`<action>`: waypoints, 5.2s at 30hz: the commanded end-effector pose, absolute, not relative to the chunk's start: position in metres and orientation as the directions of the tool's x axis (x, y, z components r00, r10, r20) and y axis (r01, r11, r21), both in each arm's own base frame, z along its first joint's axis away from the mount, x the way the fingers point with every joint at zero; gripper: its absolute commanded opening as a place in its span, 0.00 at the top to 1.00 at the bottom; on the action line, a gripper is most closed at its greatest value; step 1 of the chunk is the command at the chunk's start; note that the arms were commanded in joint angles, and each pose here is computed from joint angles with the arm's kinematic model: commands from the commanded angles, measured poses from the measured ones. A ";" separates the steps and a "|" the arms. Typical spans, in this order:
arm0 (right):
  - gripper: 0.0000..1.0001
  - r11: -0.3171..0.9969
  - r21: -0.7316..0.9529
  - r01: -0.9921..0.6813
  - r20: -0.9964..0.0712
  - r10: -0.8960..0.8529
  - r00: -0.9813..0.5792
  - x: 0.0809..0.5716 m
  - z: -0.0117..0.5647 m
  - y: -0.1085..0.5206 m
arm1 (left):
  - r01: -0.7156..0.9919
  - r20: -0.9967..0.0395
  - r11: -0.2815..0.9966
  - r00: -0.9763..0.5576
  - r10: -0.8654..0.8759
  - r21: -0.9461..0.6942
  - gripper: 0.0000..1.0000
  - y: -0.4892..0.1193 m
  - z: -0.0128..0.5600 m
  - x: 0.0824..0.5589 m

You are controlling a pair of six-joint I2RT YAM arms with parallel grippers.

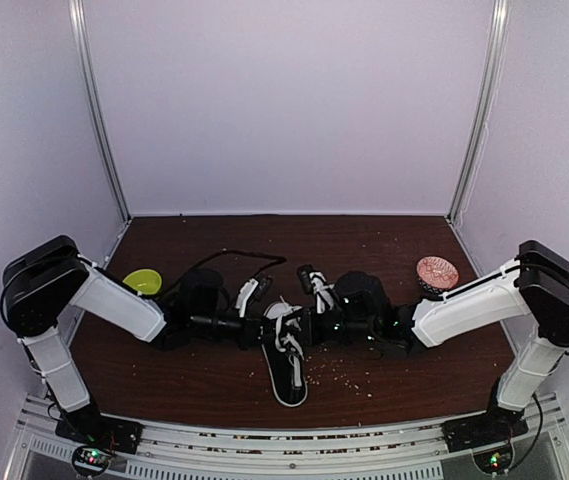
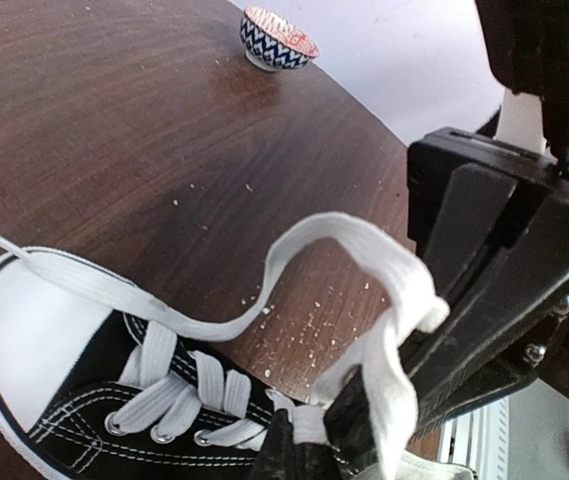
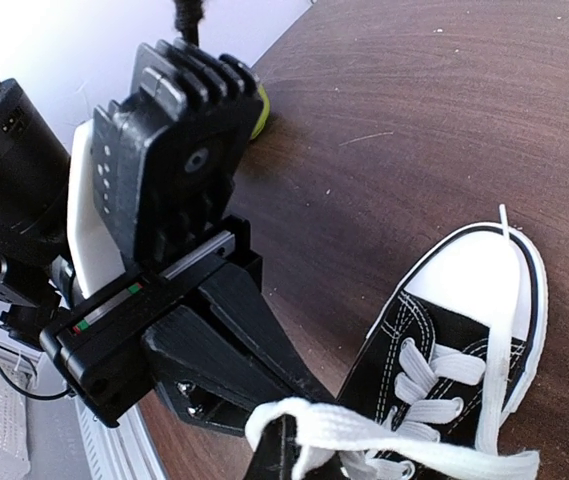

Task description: Tie the shoes

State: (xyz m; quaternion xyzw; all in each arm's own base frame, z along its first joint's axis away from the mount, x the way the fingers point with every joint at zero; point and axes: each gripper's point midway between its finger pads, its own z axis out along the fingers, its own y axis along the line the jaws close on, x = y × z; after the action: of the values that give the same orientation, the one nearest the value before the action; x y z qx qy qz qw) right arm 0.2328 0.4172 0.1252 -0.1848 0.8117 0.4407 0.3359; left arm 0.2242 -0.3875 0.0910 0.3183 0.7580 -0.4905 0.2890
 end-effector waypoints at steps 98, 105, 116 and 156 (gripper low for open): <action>0.10 0.524 0.301 -0.797 -0.865 -0.201 -0.459 0.146 0.220 0.412 | 0.770 -0.798 0.593 -0.502 0.335 -0.236 1.00 -0.325 0.180 0.251; 0.00 0.647 0.302 -0.700 -0.896 -0.058 -0.440 0.200 0.237 0.366 | 0.778 -0.824 0.583 -0.478 0.304 -0.237 1.00 -0.329 0.196 0.250; 0.08 0.575 0.242 -0.781 -0.882 -0.204 -0.424 0.225 0.207 0.415 | 0.811 -0.822 0.528 -0.467 0.327 -0.251 1.00 -0.345 0.201 0.244; 1.00 0.653 0.329 -0.682 -0.840 -0.127 -0.527 0.254 0.177 0.403 | 0.731 -0.679 0.544 -0.645 0.351 -0.412 0.50 -0.405 0.081 0.172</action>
State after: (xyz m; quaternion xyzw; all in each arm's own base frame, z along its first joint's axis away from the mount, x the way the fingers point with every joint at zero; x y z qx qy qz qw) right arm 0.2489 0.4110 0.1589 -0.2737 0.8148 0.3258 0.3938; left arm 0.1615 -0.3882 0.0708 0.3456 0.8414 -0.3324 0.2495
